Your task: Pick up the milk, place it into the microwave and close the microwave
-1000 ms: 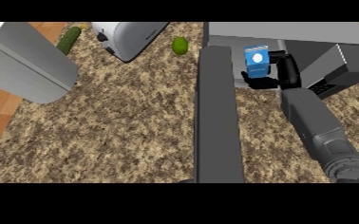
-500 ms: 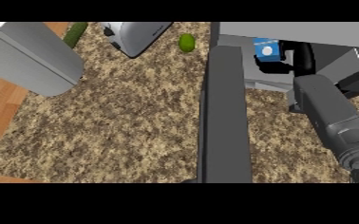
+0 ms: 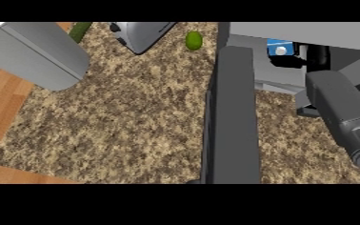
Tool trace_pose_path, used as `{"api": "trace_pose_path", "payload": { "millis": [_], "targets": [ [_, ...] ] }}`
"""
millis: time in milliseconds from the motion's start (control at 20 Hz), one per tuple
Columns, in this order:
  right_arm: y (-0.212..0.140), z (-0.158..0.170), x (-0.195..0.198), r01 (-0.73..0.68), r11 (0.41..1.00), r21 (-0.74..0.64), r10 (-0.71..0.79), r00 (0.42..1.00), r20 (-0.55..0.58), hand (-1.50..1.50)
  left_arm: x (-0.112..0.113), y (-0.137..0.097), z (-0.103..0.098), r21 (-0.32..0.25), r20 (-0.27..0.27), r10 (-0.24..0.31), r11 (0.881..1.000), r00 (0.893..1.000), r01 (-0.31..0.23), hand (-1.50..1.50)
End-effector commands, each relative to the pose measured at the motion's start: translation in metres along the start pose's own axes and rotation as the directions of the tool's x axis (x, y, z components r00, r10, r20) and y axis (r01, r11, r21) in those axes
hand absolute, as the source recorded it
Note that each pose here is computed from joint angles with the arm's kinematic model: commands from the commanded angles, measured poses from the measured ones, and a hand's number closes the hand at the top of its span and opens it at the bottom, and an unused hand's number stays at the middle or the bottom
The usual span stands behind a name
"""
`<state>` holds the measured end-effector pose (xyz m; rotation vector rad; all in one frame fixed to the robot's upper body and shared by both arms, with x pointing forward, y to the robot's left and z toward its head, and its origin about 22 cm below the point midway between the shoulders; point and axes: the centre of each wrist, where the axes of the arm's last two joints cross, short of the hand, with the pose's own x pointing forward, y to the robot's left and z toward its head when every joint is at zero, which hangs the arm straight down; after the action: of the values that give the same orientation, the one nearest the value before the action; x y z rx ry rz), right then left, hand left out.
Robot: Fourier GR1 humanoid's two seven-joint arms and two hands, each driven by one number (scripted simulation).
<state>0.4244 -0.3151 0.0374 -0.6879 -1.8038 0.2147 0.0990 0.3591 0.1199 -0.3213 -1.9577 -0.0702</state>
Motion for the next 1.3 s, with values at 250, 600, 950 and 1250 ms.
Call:
{"api": "trace_pose_path", "payload": {
  "millis": [250, 600, 950, 1250],
  "targets": [
    [-0.011, -0.009, 0.005, -0.011, 0.999, -0.048, 0.011, 1.000, -0.001, 1.50, -0.001, 0.005, -0.010, -0.006, 0.010, -0.013, 1.000, 1.000, 0.013, -1.50],
    [-0.025, -0.011, 0.002, -0.017, 0.998, -0.057, 0.017, 1.000, -0.008, 1.50, -0.001, 0.007, -0.010, -0.009, 0.003, -0.033, 0.999, 0.999, 0.033, -1.50],
    [-0.030, -0.019, 0.008, -0.027, 0.997, -0.074, 0.027, 1.000, -0.001, 1.50, 0.000, 0.009, -0.017, -0.038, -0.016, -0.061, 0.997, 0.998, 0.060, -1.50],
    [-0.008, -0.026, 0.026, 0.074, 0.994, -0.085, -0.071, 0.997, 0.035, -1.50, 0.001, 0.010, -0.025, -0.060, -0.019, -0.081, 0.995, 0.997, 0.079, -1.50]
  ]
}}
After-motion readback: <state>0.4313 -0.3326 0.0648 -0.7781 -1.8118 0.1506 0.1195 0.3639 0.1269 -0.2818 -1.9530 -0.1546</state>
